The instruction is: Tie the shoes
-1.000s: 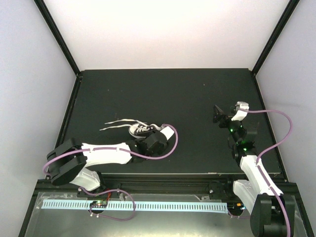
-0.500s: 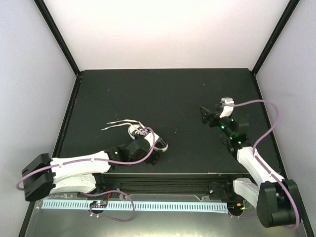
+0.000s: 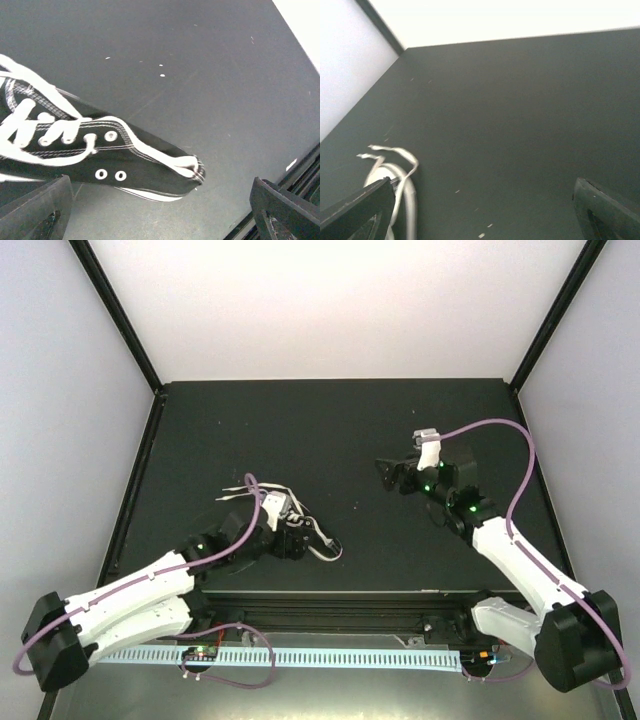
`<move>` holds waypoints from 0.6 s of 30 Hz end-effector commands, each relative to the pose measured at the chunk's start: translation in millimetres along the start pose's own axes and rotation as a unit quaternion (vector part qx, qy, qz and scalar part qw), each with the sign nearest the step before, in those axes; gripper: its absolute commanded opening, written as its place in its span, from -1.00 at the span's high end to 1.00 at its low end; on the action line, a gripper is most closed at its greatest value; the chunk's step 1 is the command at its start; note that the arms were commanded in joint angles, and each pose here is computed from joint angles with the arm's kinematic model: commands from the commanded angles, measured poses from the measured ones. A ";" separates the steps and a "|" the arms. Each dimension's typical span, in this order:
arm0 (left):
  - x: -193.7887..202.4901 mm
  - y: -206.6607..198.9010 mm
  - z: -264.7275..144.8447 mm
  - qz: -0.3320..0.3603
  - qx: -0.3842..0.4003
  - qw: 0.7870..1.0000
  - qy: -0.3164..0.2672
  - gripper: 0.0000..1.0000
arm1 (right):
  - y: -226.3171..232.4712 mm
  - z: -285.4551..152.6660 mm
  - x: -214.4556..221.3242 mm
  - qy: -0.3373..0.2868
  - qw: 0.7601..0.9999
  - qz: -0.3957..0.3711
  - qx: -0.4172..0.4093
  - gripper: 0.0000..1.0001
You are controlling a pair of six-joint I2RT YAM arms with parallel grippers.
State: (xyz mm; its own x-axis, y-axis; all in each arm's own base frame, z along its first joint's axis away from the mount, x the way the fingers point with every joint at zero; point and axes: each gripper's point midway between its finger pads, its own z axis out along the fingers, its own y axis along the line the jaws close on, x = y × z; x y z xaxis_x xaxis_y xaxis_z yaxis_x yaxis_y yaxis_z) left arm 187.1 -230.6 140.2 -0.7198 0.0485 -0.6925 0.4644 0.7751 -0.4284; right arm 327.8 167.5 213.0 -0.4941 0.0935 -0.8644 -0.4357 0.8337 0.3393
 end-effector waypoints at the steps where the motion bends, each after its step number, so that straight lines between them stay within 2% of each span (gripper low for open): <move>1: -3.3 10.5 1.1 -0.146 0.048 0.988 0.003 -0.98 | 27.7 -3.9 56.1 0.113 0.990 0.073 -0.045 -1.00; 4: -4.1 30.2 5.6 -0.192 0.045 0.980 0.008 -0.98 | 58.7 -2.9 92.9 0.166 0.976 0.099 -0.099 -0.99; 9: -0.7 60.6 15.9 -0.223 0.021 0.974 0.023 -0.98 | 114.2 4.8 147.4 0.246 0.953 0.083 -0.154 -1.00; 15: 14.1 101.6 30.8 -0.222 -0.052 0.971 0.067 -0.98 | 156.5 20.4 191.7 0.315 0.930 0.059 -0.179 -0.99; 18: 13.1 106.8 41.5 -0.209 -0.057 0.973 0.081 -0.98 | 169.0 25.2 204.0 0.334 0.927 0.037 -0.169 -0.99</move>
State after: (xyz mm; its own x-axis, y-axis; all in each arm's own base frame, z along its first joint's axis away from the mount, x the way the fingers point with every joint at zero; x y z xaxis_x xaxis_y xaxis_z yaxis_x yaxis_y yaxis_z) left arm 234.1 -167.1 56.4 -0.9062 -0.2506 -0.3406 0.0012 0.8039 -0.5947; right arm 175.1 313.9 73.6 -0.8560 -0.2910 -0.4273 -0.5079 0.6274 0.5903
